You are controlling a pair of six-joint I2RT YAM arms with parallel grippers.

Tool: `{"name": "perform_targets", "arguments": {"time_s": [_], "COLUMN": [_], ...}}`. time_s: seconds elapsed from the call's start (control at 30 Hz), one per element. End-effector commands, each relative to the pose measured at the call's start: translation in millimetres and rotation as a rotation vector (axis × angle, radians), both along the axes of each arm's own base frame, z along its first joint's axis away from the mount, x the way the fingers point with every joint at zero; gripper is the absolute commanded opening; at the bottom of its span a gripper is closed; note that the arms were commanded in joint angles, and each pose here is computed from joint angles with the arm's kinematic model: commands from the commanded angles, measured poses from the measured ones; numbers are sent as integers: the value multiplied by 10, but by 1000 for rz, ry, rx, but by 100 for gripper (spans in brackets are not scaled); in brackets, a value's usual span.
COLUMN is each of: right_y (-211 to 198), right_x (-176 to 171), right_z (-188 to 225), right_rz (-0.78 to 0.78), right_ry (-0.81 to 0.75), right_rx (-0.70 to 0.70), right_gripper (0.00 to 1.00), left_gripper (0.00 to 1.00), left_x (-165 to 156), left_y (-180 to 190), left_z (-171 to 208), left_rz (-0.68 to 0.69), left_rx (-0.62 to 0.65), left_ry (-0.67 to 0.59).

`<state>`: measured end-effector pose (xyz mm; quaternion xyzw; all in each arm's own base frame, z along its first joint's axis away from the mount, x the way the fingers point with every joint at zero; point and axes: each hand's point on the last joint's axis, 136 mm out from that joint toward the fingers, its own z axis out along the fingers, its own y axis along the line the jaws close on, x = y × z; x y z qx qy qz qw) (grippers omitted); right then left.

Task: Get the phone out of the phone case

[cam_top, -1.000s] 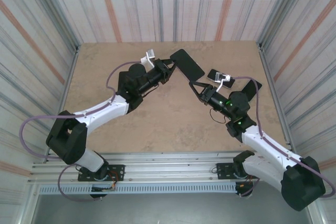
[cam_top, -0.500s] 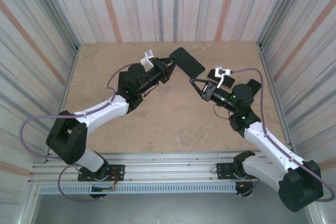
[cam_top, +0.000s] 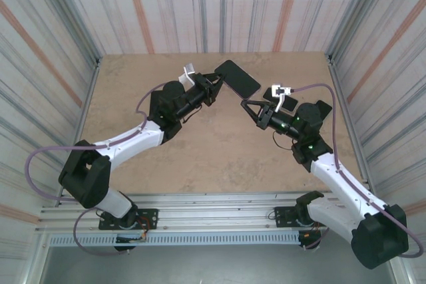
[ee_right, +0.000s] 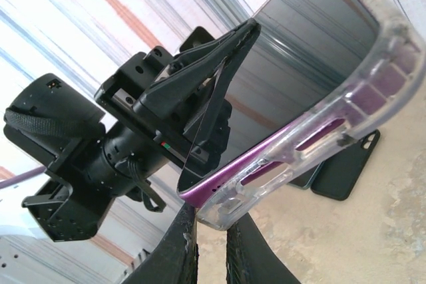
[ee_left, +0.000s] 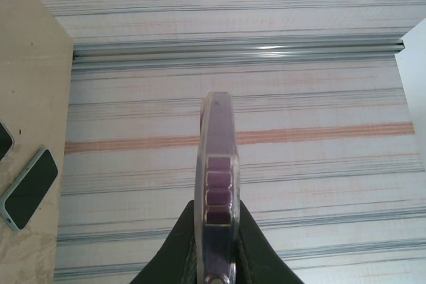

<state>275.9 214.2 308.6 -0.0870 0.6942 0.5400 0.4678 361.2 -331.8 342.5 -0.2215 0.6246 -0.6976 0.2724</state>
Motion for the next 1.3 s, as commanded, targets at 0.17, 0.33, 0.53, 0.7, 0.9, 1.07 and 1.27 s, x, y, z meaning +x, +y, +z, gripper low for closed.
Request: {"name": "perform_targets", "arguments": {"time_s": [0.17,0.33,0.53,0.7,0.9,1.07,1.27], "right_y": [-177,-197,-234,-195,-136,-48,169], "right_x": [330,258,165,10,-147,-279,-443], "right_z": [-305,-189,-155,-126,-184,-136,-107], "right_rz": [-107,-67,24,150,255,360,489], "right_ry": [143,104,57,-37,-183,-295,-411], "right_rx": [-29,-38,-105,-166,-282,-323,-360], "right_gripper": [11,28,44,51,49,42,36], "left_gripper": [0,0,0,0,0,0,0], "left_x": [-455,-329,-293,-363,-572,-760,-906], "left_y": [-123,24,88,173,261,265,269], "left_z": [640,538,598,690,868,943,973], "left_rz": [-160,-119,-152,-207,-308,-414,-489], "left_rx": [-49,44,147,267,406,449,480], "left_ry": [-194,-244,-367,-519,-776,-951,-1089]}}
